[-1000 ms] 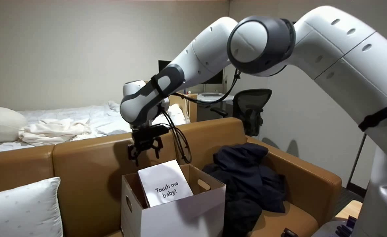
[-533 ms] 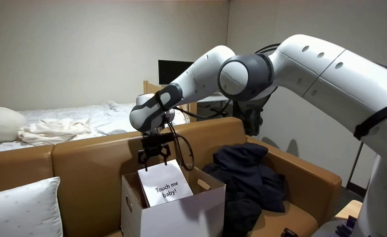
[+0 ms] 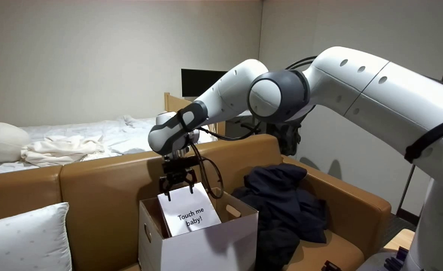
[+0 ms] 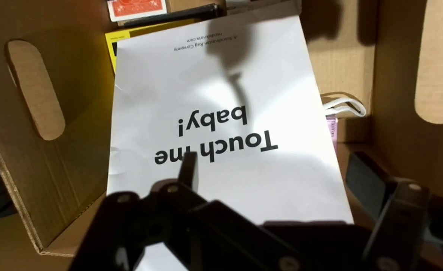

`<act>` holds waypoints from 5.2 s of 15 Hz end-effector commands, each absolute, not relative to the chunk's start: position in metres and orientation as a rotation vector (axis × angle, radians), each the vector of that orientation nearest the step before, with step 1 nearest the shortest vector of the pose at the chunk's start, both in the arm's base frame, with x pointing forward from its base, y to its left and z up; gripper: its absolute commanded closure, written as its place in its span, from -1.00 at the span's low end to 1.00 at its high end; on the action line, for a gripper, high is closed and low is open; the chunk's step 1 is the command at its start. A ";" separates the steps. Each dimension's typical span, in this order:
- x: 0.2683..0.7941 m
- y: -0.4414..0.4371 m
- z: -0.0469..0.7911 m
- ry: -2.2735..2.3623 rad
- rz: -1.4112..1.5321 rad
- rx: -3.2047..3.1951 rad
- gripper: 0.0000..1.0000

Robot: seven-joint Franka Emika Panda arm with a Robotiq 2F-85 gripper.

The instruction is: Move the sign from the box to the sofa

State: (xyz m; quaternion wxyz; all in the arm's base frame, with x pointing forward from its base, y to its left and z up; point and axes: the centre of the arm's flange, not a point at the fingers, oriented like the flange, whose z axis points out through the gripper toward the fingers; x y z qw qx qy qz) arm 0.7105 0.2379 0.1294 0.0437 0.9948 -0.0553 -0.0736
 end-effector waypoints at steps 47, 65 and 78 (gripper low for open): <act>0.716 0.233 0.004 -0.188 0.667 2.685 -1.00; 0.652 0.184 0.086 -0.641 0.495 2.421 0.05; 0.626 0.187 0.128 -0.823 0.484 2.391 0.98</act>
